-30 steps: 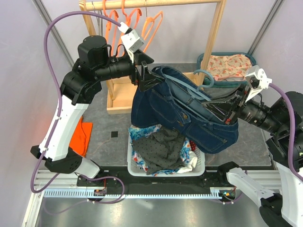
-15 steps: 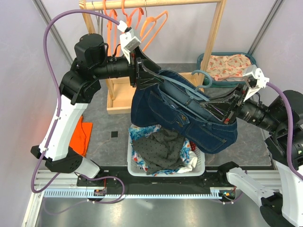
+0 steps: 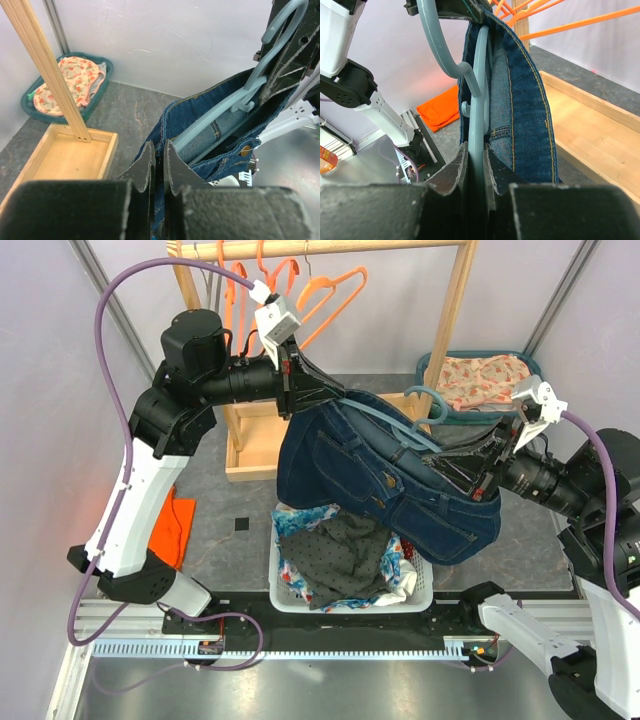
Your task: Remove the skirt from the hanger
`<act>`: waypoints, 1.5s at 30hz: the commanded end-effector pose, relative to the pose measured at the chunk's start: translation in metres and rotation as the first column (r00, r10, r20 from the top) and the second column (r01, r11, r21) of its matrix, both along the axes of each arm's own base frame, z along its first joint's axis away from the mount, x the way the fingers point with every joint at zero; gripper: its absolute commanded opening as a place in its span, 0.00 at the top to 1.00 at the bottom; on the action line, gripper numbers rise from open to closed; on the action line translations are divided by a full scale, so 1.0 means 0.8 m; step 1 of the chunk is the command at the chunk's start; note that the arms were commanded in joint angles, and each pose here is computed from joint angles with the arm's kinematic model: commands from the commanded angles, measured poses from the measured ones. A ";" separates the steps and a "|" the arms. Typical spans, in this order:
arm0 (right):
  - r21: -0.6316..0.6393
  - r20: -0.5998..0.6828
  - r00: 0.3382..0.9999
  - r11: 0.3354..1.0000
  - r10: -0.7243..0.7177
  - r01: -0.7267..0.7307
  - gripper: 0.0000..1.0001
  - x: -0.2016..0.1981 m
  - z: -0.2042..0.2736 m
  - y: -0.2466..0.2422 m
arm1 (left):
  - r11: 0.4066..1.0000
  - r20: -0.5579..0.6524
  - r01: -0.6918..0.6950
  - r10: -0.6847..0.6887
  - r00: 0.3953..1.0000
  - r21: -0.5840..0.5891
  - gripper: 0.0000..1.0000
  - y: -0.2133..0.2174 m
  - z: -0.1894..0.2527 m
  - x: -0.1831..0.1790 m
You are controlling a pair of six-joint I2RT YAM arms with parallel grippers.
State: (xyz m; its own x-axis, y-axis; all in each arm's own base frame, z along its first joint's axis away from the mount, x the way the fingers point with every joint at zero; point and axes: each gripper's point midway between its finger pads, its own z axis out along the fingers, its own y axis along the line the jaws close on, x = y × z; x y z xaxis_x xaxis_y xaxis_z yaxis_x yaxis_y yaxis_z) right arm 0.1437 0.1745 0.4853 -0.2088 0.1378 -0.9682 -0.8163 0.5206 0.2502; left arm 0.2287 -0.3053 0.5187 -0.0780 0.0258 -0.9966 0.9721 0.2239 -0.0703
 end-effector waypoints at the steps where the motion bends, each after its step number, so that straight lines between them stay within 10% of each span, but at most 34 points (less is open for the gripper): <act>1: 0.048 0.088 0.996 0.999 0.011 -0.015 1.00 0.002 0.031 0.004 | 0.998 0.096 -0.026 0.032 0.995 -0.058 0.98 -0.003 0.043 0.000; 17: 0.102 0.022 0.998 0.993 0.055 -0.057 1.00 0.040 0.025 0.029 | 0.982 0.161 0.178 -0.167 0.973 -0.059 0.87 -0.060 0.066 -0.088; 27: 0.072 0.143 0.988 0.995 0.051 -0.062 0.99 -0.022 0.077 0.004 | 0.993 0.217 -0.067 0.045 0.975 0.093 0.97 -0.031 0.007 -0.034; 33: 0.057 0.148 0.987 0.996 0.054 -0.063 0.99 -0.084 0.058 -0.020 | 0.978 0.291 -0.209 0.200 0.936 0.001 0.98 0.057 0.066 -0.011; 38: 0.035 0.160 0.985 0.997 -0.071 0.066 0.99 -0.093 0.032 -0.049 | 0.952 0.363 -0.302 0.301 0.882 -0.057 0.98 0.090 0.098 -0.005; 45: 0.117 0.166 0.893 0.908 -0.418 0.403 1.00 -0.040 0.067 -0.105 | 0.993 0.324 -0.053 0.084 0.942 -0.101 0.88 0.043 0.115 -0.078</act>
State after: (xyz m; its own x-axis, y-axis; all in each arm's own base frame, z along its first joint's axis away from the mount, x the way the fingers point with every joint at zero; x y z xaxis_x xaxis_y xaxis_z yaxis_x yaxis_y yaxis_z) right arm 0.0548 0.1171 0.5328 0.0435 0.2281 -0.9727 -0.7780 0.6185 0.1103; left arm 0.2120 -0.2549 0.5720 0.1756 0.0662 -0.9822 0.8895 0.4168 0.1871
